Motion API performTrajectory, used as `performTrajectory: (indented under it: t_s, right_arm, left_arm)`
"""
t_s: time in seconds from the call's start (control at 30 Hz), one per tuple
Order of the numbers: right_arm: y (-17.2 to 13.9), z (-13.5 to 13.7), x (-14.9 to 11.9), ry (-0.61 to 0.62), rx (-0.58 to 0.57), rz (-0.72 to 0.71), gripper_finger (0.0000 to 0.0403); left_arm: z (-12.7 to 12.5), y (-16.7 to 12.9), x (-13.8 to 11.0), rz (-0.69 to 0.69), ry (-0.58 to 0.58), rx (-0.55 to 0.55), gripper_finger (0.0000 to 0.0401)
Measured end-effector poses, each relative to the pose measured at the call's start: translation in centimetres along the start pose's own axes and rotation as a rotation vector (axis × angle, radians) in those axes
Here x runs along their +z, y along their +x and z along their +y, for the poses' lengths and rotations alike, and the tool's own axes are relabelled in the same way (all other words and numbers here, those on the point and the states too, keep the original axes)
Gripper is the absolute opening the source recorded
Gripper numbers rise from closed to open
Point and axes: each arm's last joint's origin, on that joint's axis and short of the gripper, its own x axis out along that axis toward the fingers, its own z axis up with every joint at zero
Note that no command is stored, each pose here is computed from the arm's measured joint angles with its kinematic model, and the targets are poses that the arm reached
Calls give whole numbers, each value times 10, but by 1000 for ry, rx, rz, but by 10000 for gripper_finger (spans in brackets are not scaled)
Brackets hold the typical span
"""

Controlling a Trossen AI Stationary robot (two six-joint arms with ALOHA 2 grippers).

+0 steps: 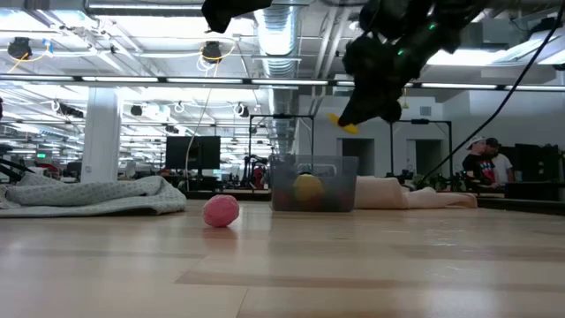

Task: Pick and placing Produce into tupperware
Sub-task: Put the yellow corn into the black bin, then put the pink peach into the black bin

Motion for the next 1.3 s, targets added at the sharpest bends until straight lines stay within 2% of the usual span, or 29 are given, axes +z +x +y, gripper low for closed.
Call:
performTrajectory:
  t_s: [0.17,0.3,0.4,0.6,0.77,0.9,0.97,1.1,1.3]
  right_arm:
    - [35,-17,16,-1,4,38,51]
    - [54,-24,24,-33,-17,101,73]
    - [56,-22,34,-57,-6,98,108]
    - [49,-15,51,-73,19,80,202]
    - [28,-16,57,-47,-4,153,251]
    - [0,-10,59,-65,19,86,259]
    - [-18,-1,60,-108,95,-8,260]
    - [-57,19,44,-192,281,-193,260]
    - [-91,34,-10,-213,408,-397,260]
  left_arm:
    - [0,0,0,0,-2,1,339]
    - [1,0,-2,19,-52,39,339]
    - [3,0,-7,61,-80,73,339]
    - [5,-1,-7,55,-106,143,339]
    - [5,-1,-8,61,-101,154,339]
    - [5,-1,-8,63,-96,154,339]
    - [5,-1,-8,70,-94,155,339]
    - [5,-1,-8,69,-89,154,339]
    - [5,-1,-8,67,-83,154,339]
